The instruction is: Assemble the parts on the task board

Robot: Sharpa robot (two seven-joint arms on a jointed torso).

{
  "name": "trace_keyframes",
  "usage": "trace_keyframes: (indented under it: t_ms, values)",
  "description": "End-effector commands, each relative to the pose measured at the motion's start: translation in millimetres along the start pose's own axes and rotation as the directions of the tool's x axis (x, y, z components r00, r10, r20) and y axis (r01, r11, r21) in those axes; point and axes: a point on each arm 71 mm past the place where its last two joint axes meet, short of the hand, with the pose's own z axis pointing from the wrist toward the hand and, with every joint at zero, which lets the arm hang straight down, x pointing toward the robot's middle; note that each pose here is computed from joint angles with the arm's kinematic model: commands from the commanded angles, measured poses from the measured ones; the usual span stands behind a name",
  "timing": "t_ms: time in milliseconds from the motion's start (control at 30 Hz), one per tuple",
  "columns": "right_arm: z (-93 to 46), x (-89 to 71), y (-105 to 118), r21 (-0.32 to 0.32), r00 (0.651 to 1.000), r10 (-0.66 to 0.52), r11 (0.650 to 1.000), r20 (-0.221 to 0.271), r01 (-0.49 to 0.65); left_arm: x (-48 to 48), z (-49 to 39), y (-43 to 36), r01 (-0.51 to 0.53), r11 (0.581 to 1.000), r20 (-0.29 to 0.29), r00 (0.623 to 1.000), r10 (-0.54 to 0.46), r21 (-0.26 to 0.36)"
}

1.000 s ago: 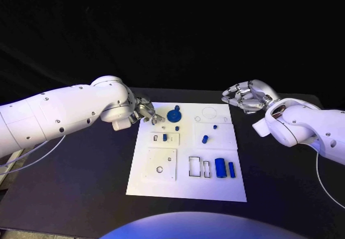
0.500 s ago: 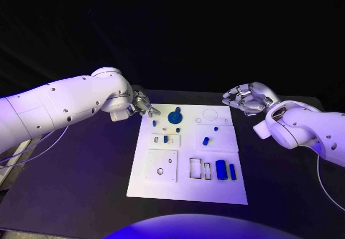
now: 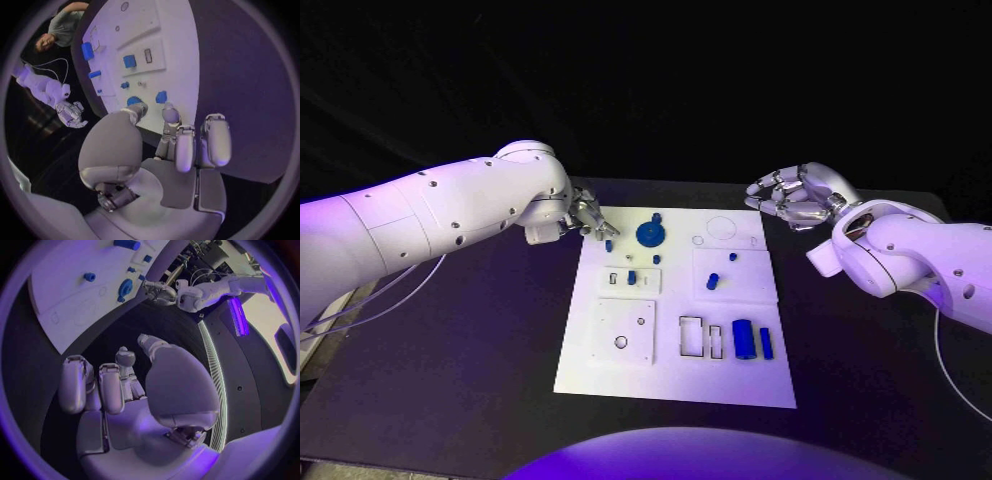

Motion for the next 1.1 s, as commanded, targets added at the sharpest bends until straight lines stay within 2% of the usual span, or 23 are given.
trace_keyframes:
  t_ms: [33,1100]
  values:
    - [0.0,1.7,0.8,-0.009,1.0,-0.004,1.0,-0.014,0.004,2.3,2.1,-1.2,-0.031,0.999,-0.021,0.999,0.031,0.006]
    - [0.6,2.6,1.2,-0.009,1.0,-0.003,1.0,-0.017,0.003,7.4,8.6,-5.5,-0.03,0.999,-0.046,0.998,0.031,0.013]
